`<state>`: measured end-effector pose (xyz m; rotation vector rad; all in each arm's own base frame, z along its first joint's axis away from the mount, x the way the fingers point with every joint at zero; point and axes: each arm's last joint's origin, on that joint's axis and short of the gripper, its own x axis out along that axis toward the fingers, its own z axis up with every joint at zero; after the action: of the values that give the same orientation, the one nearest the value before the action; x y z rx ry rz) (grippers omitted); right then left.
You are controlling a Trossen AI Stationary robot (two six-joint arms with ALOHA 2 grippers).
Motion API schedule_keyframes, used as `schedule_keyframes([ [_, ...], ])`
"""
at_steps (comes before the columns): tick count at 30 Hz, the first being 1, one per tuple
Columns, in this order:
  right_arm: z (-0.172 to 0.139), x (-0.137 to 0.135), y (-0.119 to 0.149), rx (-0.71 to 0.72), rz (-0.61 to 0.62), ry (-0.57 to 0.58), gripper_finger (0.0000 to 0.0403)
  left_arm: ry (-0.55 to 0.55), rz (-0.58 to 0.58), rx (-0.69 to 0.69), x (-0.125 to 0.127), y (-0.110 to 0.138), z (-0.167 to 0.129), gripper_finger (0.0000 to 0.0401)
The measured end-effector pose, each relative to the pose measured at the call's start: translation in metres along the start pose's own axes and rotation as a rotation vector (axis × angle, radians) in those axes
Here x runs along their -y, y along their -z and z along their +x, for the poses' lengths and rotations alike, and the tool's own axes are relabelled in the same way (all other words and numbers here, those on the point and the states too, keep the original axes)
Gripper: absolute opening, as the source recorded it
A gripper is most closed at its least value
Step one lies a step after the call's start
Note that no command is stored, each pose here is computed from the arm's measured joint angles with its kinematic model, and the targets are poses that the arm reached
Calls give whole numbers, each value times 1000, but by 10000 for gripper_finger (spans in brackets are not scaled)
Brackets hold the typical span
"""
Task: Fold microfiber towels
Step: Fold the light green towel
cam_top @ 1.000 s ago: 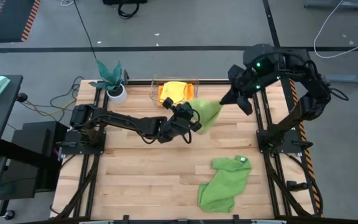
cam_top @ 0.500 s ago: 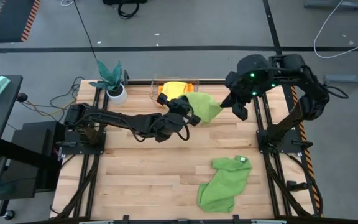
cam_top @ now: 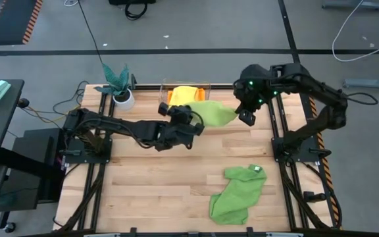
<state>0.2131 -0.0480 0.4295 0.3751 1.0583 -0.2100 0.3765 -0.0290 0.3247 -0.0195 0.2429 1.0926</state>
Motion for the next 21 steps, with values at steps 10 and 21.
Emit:
schedule_keyframes([
  [10,27,-11,57,-24,36,-85,0,99,-168,-94,5,16,-28,20],
  [21,38,-50,92,-21,34,-192,0,214,-360,-133,21,28,-69,12],
])
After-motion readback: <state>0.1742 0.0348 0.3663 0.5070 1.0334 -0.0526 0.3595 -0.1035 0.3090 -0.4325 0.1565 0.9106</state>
